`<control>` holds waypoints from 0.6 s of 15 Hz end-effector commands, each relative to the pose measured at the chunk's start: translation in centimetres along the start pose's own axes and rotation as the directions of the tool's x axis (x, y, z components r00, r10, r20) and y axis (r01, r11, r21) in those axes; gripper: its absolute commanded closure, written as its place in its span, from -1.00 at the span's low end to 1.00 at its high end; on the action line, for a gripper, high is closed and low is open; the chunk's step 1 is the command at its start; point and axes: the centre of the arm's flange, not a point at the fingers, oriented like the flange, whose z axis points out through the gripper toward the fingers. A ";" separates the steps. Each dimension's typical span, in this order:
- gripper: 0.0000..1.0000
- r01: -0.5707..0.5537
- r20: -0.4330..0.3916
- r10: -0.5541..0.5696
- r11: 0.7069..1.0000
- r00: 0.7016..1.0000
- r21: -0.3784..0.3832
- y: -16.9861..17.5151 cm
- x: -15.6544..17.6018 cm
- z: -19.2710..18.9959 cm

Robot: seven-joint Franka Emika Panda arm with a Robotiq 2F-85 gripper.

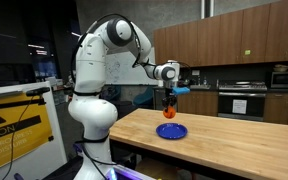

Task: Put the ball on the plate

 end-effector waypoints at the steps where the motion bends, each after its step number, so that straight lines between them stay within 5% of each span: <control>1: 0.50 -0.008 -0.005 0.008 1.000 1.000 0.023 1.2 -0.1 0.3; 9: 0.50 -0.006 0.005 0.006 0.999 1.000 0.048 2.3 -0.3 2.3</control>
